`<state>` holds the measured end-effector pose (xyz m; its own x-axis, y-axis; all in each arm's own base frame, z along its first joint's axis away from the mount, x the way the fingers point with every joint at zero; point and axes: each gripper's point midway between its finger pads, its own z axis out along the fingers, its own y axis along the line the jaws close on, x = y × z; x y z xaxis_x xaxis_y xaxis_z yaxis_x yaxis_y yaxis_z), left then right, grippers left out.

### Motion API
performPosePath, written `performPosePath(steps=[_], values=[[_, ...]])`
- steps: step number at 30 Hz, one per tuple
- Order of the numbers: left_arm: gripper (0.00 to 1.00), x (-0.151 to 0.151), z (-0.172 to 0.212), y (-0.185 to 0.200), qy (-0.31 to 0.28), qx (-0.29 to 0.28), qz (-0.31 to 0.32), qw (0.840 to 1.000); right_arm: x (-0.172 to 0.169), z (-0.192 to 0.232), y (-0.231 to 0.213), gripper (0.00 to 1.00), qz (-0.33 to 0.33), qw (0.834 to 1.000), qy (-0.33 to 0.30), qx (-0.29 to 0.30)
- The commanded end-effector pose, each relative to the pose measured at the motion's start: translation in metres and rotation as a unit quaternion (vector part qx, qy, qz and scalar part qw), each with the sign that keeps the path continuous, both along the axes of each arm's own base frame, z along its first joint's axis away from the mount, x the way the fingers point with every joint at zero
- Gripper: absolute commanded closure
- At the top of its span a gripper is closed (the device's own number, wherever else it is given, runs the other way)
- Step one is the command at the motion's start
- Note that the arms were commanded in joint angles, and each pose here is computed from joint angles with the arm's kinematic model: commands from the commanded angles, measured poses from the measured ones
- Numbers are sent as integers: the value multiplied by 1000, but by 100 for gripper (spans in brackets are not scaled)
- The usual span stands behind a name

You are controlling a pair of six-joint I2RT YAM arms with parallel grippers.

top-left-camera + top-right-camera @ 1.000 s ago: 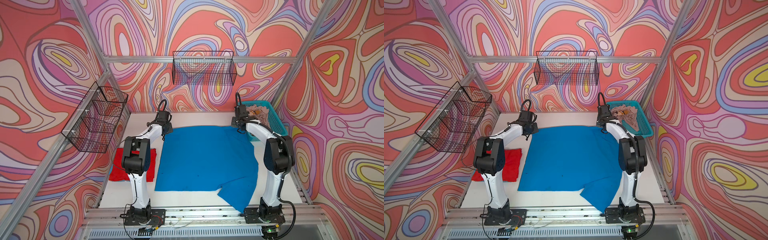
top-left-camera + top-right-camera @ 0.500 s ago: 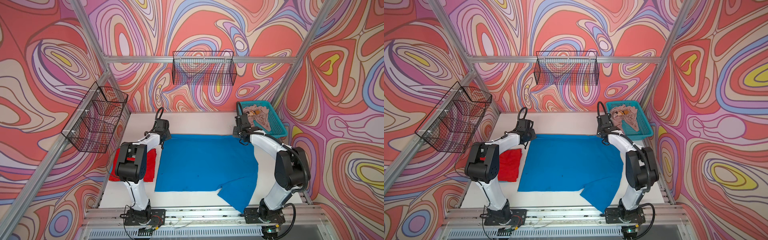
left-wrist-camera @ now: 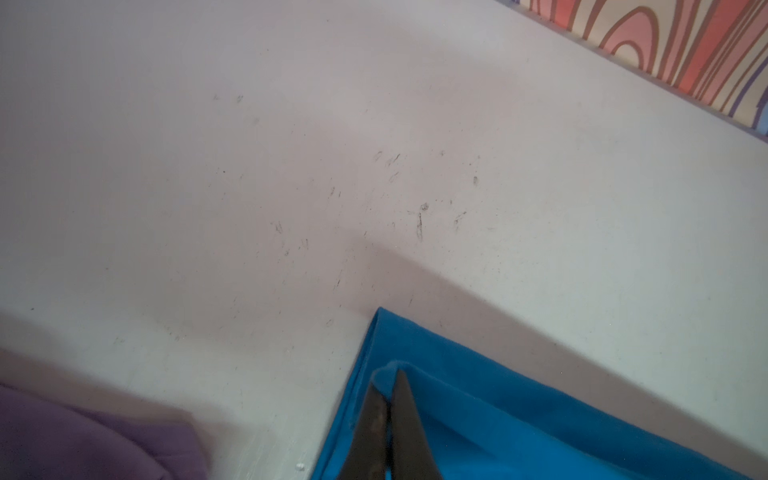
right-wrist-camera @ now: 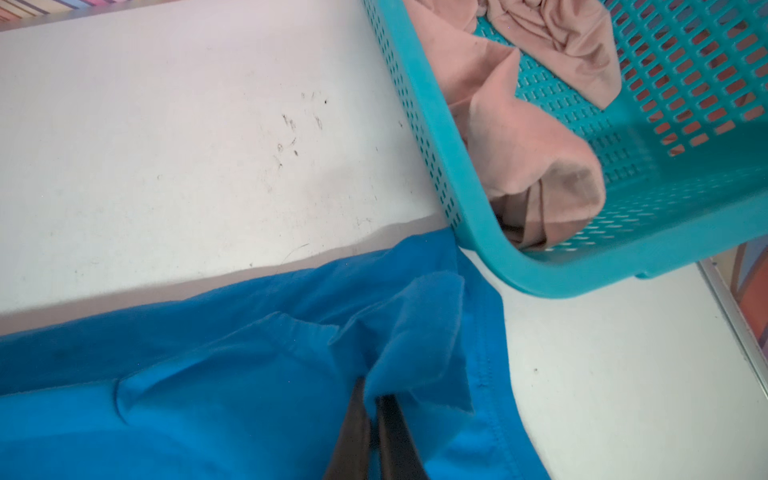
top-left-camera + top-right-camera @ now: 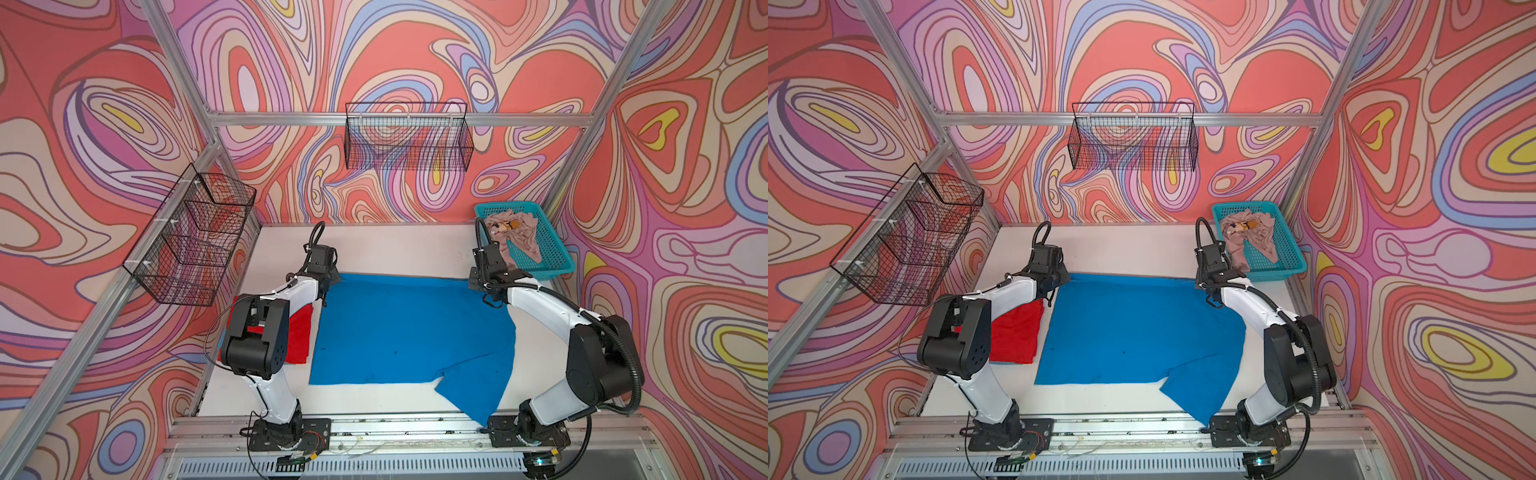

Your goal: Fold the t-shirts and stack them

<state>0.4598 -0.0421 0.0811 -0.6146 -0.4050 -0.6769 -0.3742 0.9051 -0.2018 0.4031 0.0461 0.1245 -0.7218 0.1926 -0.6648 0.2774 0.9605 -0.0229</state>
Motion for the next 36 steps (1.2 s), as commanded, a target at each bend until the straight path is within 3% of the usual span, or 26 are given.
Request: performPosePath(steps=[1, 14, 18, 24, 32, 36], values=[[100, -4, 6, 3, -26, 12, 25, 999, -10, 1, -4, 100, -11, 1000, -5, -1], [100, -22, -8, 9, -22, -2, 64, 998, -34, -21, -5, 100, -11, 1000, 19, -7], [71, -29, -10, 10, -18, -13, 76, 997, -43, -35, 0, 100, -6, 999, 37, -13], [46, -48, -7, 17, -36, -48, 119, 991, -57, -50, -5, 100, -16, 998, 52, -20], [40, -77, -8, 18, -44, -128, 173, 976, -70, -66, -3, 100, -14, 997, 71, -9], [38, -86, -7, 19, -41, -138, 184, 972, -78, -72, -1, 100, -13, 996, 83, -7]])
